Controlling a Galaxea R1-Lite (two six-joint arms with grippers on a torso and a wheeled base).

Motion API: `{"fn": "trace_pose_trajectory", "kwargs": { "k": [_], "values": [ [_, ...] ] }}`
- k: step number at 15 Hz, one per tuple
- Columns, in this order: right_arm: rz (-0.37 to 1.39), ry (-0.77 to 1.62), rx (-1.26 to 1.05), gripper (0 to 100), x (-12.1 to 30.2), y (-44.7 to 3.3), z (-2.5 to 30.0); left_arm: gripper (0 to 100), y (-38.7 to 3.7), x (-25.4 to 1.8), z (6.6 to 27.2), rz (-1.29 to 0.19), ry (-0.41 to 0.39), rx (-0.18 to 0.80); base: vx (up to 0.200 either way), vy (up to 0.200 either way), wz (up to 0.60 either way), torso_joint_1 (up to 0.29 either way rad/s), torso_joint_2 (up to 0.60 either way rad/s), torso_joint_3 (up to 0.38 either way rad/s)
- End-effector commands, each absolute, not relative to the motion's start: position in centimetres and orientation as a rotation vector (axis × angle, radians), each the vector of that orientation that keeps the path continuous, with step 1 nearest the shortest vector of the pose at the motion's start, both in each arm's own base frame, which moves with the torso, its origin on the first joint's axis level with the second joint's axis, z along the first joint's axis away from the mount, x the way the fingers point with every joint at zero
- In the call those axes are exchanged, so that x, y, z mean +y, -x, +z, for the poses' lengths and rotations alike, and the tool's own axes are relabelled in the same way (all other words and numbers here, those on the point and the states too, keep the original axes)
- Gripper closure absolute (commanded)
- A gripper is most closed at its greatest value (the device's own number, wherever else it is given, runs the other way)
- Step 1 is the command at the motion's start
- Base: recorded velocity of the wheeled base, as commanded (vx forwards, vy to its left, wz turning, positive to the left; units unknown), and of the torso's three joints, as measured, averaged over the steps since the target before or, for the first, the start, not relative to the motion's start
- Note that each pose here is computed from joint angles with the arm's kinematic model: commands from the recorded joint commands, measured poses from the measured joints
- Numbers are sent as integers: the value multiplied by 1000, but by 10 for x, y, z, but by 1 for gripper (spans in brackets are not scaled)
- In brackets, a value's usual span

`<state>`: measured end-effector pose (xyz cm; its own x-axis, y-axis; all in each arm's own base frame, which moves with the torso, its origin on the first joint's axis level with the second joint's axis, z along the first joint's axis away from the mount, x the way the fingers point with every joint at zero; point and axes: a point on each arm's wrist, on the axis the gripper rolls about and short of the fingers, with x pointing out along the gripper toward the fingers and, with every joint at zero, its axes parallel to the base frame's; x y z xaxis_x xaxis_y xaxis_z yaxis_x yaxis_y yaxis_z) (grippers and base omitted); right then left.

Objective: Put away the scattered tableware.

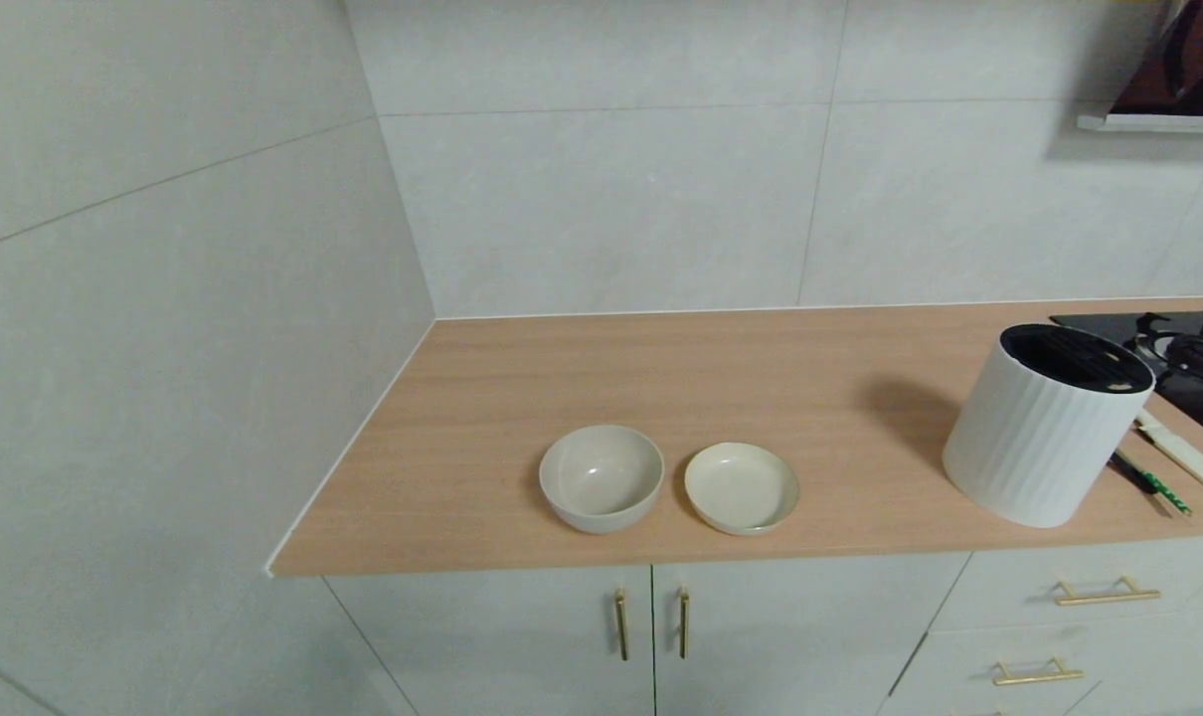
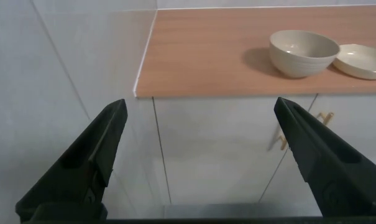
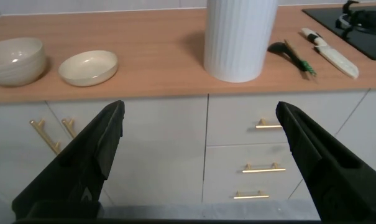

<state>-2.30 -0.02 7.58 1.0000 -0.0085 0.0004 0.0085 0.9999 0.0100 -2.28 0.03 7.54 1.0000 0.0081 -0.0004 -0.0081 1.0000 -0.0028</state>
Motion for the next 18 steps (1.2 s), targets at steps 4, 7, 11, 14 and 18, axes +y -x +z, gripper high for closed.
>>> {"fn": "trace_pose_trajectory", "kwargs": {
  "k": [4, 7, 11, 14, 18],
  "values": [
    [-8, -11, 0, 0, 0, 23, 76, 0, 23, 0, 75, 9, 3, 0, 0, 0, 0, 0, 0, 0],
    [-8, -9, 0, 0, 0, 23, 76, 0, 23, 0, 75, 9, 3, 0, 0, 0, 0, -106, 230, 126],
    [-8, -11, 0, 0, 0, 23, 76, 0, 23, 0, 75, 9, 3, 0, 0, 0, 0, -195, 436, 236],
    [-8, -11, 0, 0, 0, 23, 76, 0, 23, 0, 75, 9, 3, 0, 0, 0, 0, -253, 549, 294],
    [-8, -11, 0, 0, 0, 23, 76, 0, 23, 0, 75, 9, 3, 0, 0, 0, 0, -242, 548, 294]
  ]
}}
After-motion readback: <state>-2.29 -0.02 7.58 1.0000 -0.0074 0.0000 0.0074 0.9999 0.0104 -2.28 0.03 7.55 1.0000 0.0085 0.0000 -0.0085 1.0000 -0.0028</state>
